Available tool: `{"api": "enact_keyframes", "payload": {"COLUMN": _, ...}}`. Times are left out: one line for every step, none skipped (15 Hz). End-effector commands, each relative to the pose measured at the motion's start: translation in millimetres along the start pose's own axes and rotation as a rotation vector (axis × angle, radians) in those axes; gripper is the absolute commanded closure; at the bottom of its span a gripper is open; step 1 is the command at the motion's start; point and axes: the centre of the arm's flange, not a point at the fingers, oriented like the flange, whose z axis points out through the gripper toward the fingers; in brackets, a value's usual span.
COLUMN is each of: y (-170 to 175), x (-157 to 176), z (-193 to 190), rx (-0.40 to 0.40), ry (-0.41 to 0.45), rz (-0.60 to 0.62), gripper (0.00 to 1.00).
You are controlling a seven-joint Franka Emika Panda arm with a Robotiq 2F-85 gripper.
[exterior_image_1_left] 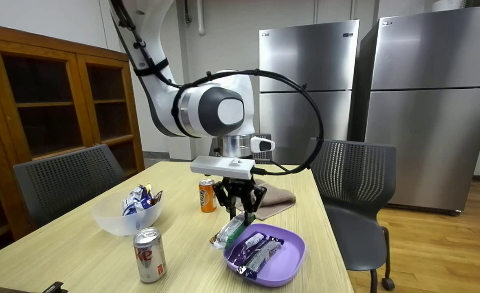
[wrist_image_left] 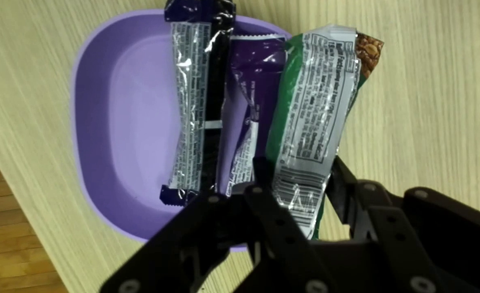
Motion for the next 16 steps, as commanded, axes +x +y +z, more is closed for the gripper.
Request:
{"api": "enact_keyframes", "payload": {"y": 27, "x": 16, "z": 10, "rx": -0.035, "ry": -0.035, "rz": 0.0, "gripper": 0.87}}
{"api": "enact_keyframes", "payload": {"y": 33, "x": 18, "z": 11, "rx": -0.046, "ry": -0.039, "rz": 0.002, "gripper": 0.87}}
{"api": "enact_keyframes", "payload": {"y": 43, "x": 19, "z": 12, "rx": -0.052, "ry": -0.045, "rz": 0.006, "gripper": 0.87}}
{"api": "enact_keyframes", "payload": {"y": 52, "x": 20, "z": 12, "rx": -0.057, "ry": -0.051, "rz": 0.009, "gripper": 0.87}}
{"api": "enact_keyframes", "payload": {"y": 60, "x": 22, "z": 13, "rx": -0.057, "ry": -0.057, "rz": 0.018, "gripper": 0.87}}
{"api": "enact_keyframes", "payload": {"y": 67, "x": 23, "z": 13, "rx": -0.059, "ry": -0.061, "rz": 0.026, "gripper": 0.87}}
{"api": "enact_keyframes", "payload": {"y": 73, "x": 23, "z": 13, "rx": -0.058, "ry": -0.068, "rz": 0.034, "gripper": 0.87}}
{"api": "enact_keyframes", "payload": {"y": 79, "x": 24, "z": 14, "rx": -0.061, "ry": -0.073, "rz": 0.043, "gripper": 0.87}}
{"api": "enact_keyframes", "payload": {"y": 85, "x": 25, "z": 15, "rx": -0.061, "ry": -0.079, "rz": 0.051, "gripper": 0.87}}
{"api": "enact_keyframes", "payload": {"y": 90, "x": 26, "z": 17, "rx": -0.066, "ry": -0.086, "rz": 0.063, "gripper": 0.87}}
{"api": "enact_keyframes", "payload": {"y": 94, "x": 27, "z": 19, "rx": -0.066, "ry": -0.094, "rz": 0.07, "gripper": 0.87}}
{"api": "enact_keyframes", "payload": {"y": 98, "x": 28, "z": 20, "rx": -0.069, "ry": -0.1, "rz": 0.078, "gripper": 0.87}}
{"api": "enact_keyframes", "payload": {"y": 101, "x": 29, "z": 22, "rx": -0.07, "ry": -0.104, "rz": 0.082, "gripper": 0.87}}
{"api": "enact_keyframes", "payload": {"y": 102, "x": 30, "z": 23, "rx": -0.072, "ry": -0.108, "rz": 0.082, "gripper": 0.87}}
{"api": "enact_keyframes", "payload": {"y": 102, "x": 30, "z": 24, "rx": -0.073, "ry": -0.113, "rz": 0.082, "gripper": 0.87}}
{"api": "enact_keyframes", "payload": {"y": 102, "x": 31, "z": 26, "rx": -0.08, "ry": -0.116, "rz": 0.078, "gripper": 0.87}}
